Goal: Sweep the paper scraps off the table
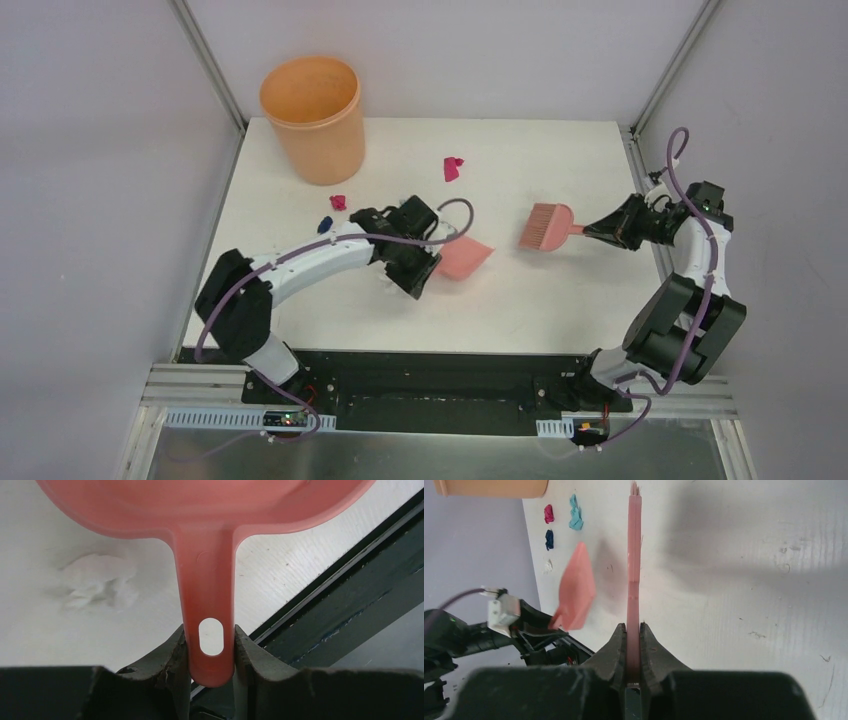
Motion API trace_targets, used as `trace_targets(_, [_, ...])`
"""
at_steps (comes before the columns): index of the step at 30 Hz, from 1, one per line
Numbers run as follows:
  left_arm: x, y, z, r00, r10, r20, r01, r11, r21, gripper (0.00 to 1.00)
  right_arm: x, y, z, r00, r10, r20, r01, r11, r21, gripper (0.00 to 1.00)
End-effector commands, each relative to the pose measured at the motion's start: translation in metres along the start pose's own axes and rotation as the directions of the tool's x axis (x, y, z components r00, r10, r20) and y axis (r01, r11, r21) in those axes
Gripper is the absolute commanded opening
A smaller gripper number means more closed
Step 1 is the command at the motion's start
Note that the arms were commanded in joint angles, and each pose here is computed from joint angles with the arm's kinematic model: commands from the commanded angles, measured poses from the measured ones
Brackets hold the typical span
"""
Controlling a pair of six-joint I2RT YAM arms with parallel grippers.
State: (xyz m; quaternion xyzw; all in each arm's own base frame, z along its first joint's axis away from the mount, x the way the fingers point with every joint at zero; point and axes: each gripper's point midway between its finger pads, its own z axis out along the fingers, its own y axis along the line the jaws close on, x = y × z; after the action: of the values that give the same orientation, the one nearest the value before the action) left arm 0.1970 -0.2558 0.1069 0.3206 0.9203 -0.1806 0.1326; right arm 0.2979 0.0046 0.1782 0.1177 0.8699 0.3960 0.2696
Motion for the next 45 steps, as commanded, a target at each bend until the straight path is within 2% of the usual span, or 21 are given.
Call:
trace_targets(1, [0.012,-0.019,0.022,0.992,0.074,-0.103,-0.079,0.996,-0.046,0.0,-0.004,0.004,-0.002,0.999,0.024,0.038,-0.023,0.999,-0.03,0.0])
trace_targets(5, [0.02,-0.032,0.046,0.988,0.116,-0.102,-0.118,0.993,-0.012,0.03,-0.003,0.006,-0.01,0.996,0.03,0.086,-0.026,0.998,-0.05,0.0])
trace_targets(10, [0.022,-0.04,0.055,0.98,0.17,-0.1,-0.172,0.985,-0.016,0.13,0.003,0.001,-0.01,0.994,0.027,0.107,-0.021,0.998,-0.055,0.0])
trace_targets(13, [0.025,-0.037,0.058,0.977,0.184,-0.111,-0.191,0.98,-0.051,0.24,0.003,0.001,-0.01,0.994,0.045,0.104,-0.036,0.996,-0.084,0.0])
trace_targets(16, [0.027,-0.033,0.06,0.979,0.181,-0.097,-0.19,0.978,-0.087,0.28,0.003,0.0,-0.008,0.994,0.059,0.095,-0.05,0.994,-0.098,0.0])
trace_targets(18, [0.027,-0.034,0.058,0.977,0.203,-0.071,-0.209,0.973,-0.093,0.35,0.004,0.0,-0.008,0.994,0.065,0.09,-0.055,0.993,-0.106,0.0])
trace_targets(24, [0.017,-0.043,0.046,0.958,0.274,0.085,-0.265,0.959,-0.105,0.42,0.005,0.003,-0.008,0.994,0.067,0.082,-0.056,0.99,-0.133,0.0])
trace_targets(31, [0.014,-0.047,0.043,0.952,0.288,0.107,-0.278,0.956,-0.094,0.41,0.007,0.005,-0.009,0.995,0.068,0.076,-0.057,0.988,-0.143,0.0])
trace_targets(45, [0.014,-0.039,0.05,0.951,0.303,0.057,-0.293,0.946,-0.137,0.37,0.007,0.009,-0.01,0.996,0.056,0.074,-0.044,0.986,-0.158,0.0])
